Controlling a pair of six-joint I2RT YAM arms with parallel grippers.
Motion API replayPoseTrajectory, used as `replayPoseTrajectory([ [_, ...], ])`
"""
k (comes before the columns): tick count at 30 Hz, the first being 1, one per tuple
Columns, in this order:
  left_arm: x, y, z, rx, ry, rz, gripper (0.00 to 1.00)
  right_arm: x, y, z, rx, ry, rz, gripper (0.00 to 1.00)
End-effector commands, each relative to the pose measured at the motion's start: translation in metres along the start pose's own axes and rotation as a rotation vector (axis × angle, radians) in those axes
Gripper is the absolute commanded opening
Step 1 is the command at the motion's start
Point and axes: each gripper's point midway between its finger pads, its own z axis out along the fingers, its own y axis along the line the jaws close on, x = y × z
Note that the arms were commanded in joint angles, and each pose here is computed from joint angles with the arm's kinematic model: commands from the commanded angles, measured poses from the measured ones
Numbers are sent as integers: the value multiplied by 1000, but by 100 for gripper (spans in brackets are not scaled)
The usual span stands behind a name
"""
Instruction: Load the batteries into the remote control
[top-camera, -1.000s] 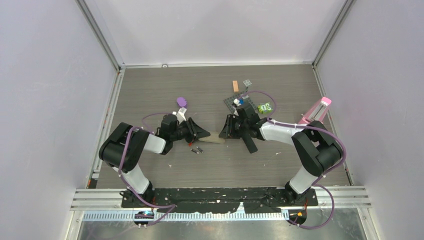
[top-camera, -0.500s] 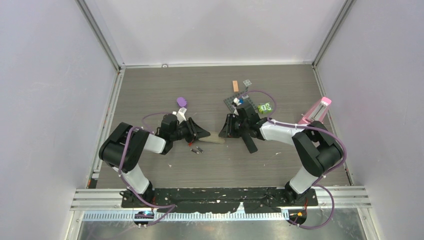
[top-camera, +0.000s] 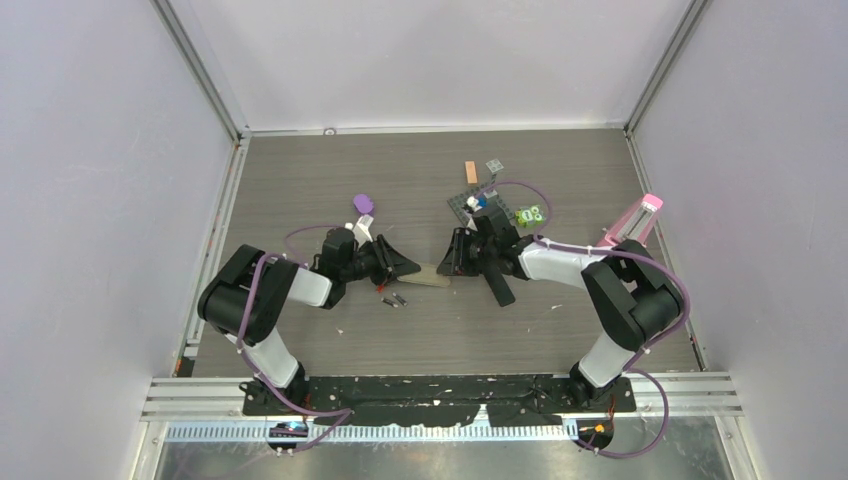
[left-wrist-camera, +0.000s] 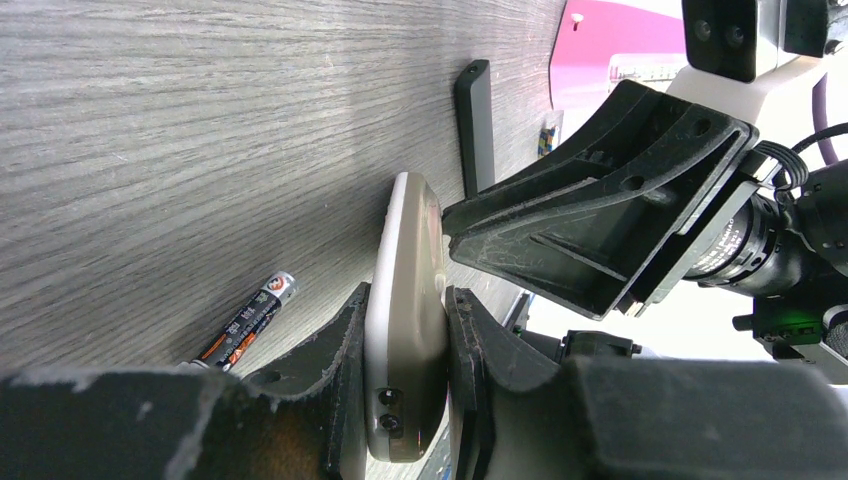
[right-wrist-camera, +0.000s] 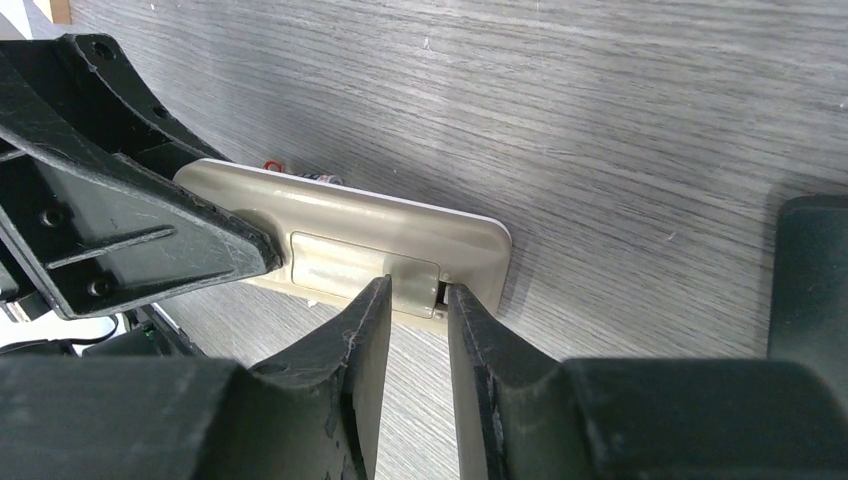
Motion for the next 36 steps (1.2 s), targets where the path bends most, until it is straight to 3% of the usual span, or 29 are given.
replayPoseTrajectory([
  [1,2,33,0,-129,-19,24,0,-11,1,5,4,-27,-6,33],
  [13,4,32,1,-119,-8,24,0,-2,-6,15,-10,30,45,36],
  [36,9,30,3,-103,-7,-26,0,5,35,11,-424,73,233,36],
])
